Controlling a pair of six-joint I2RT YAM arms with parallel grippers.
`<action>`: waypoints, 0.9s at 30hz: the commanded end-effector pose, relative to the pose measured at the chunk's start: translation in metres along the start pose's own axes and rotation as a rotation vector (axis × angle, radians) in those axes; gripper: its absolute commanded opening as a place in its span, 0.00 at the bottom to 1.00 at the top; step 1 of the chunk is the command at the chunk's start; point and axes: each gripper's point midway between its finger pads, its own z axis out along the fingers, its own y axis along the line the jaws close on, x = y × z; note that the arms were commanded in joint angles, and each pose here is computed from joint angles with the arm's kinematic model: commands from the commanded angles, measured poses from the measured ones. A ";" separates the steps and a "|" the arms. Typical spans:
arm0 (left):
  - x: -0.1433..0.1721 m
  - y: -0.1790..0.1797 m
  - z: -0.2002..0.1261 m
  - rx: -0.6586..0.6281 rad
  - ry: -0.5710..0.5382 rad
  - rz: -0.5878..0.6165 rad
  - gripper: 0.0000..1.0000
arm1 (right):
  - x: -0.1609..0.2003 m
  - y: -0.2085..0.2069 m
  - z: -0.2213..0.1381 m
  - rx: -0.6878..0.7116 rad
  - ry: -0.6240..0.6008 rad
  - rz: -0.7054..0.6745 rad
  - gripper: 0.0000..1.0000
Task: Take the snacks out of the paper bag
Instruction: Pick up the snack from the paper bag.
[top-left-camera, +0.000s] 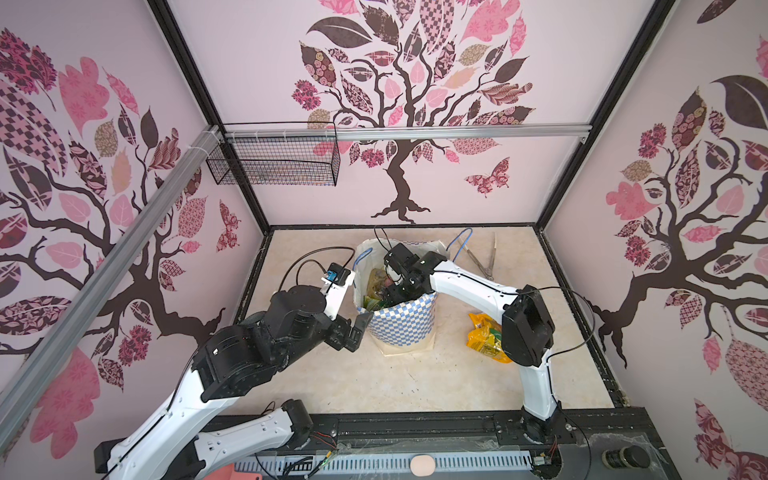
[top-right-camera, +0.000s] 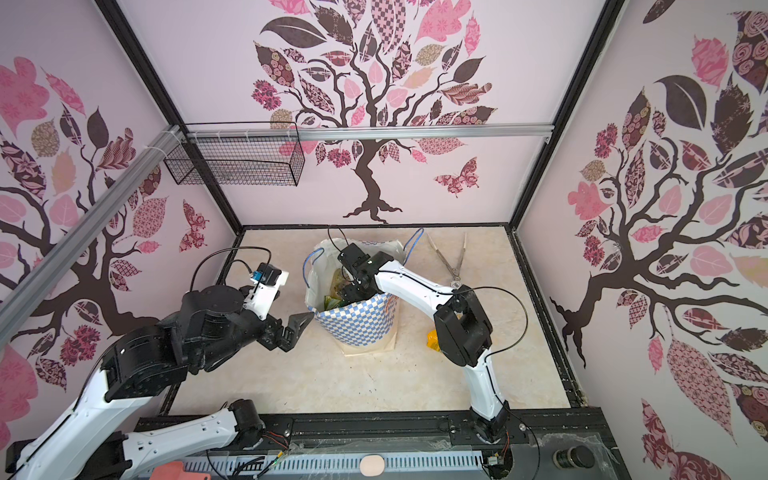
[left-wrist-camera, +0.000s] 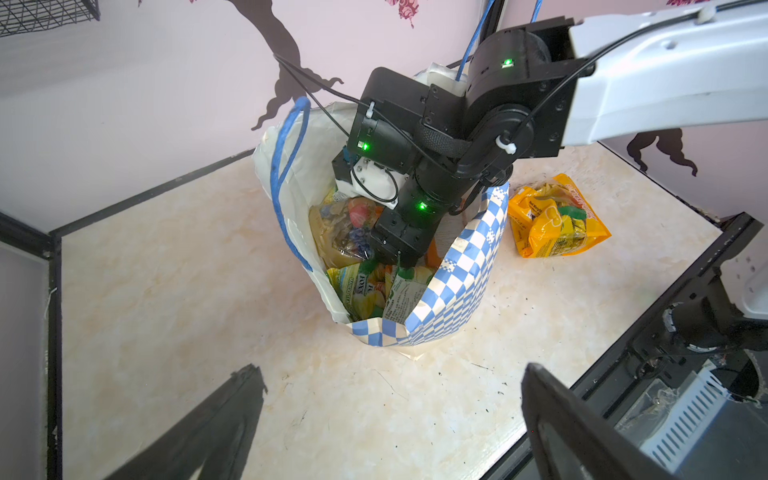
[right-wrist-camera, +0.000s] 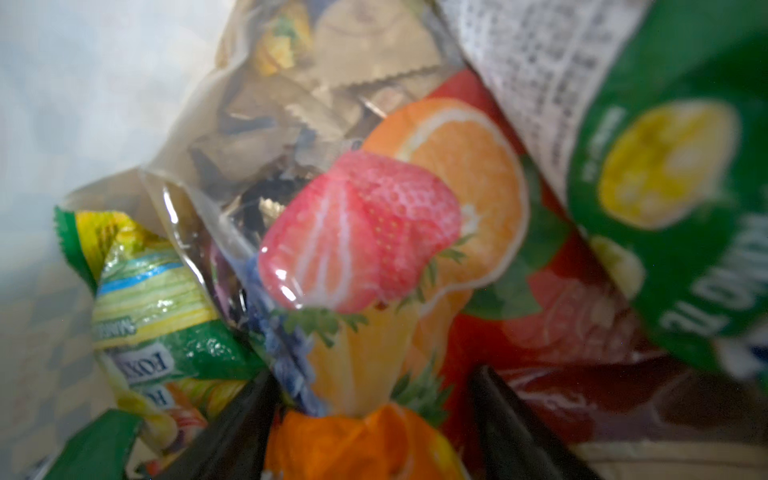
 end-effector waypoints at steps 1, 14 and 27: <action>-0.002 -0.002 0.002 0.014 -0.020 -0.021 0.99 | 0.038 -0.002 0.039 0.000 0.138 0.014 0.62; -0.004 -0.008 0.006 0.036 -0.020 -0.018 0.99 | -0.001 -0.002 -0.024 0.002 -0.057 0.050 0.07; -0.003 -0.007 0.006 0.031 -0.021 -0.017 0.99 | -0.041 -0.001 -0.072 0.007 -0.232 0.071 0.00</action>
